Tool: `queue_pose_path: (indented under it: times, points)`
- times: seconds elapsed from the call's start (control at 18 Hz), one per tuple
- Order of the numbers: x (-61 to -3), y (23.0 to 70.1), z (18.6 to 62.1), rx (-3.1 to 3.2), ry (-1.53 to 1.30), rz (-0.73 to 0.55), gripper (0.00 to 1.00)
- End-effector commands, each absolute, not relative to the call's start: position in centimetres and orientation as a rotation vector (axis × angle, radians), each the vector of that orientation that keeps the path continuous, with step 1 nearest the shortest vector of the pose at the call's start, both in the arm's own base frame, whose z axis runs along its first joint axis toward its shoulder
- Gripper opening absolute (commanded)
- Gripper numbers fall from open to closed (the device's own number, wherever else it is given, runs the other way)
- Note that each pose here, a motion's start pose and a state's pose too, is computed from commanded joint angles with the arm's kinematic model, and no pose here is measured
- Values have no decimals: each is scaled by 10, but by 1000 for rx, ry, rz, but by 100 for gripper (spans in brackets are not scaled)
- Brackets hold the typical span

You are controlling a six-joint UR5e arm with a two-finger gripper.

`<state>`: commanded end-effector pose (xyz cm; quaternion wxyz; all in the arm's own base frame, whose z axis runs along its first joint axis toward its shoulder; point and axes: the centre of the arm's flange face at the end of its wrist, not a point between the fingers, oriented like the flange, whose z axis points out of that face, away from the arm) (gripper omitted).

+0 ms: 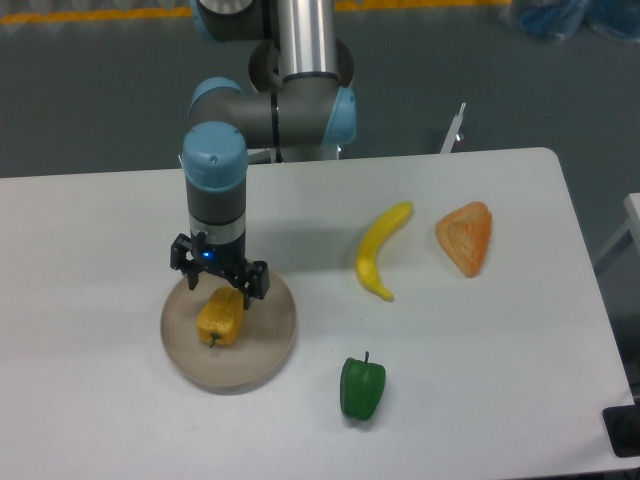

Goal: Pick up the yellow pepper from the plate
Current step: 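Lower the gripper around the yellow bell pepper on the plate, then close the gripper on the yellow bell pepper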

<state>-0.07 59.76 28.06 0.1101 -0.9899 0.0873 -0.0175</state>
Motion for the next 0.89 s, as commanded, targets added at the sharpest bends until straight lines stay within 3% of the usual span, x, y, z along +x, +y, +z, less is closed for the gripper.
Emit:
queue_pose_path:
  times: [0.44,0.5,0.67,0.78,0.89]
  points:
    - [0,606,262,-2928,277,-33,100]
    - [-1,606,261,-2932,281,-16,96]
    - [2,606,263,-2930,291,-6,52]
    - [3,607,266,-2923,304,-3,38]
    - [3,607,267,-2922,309,-2,34]
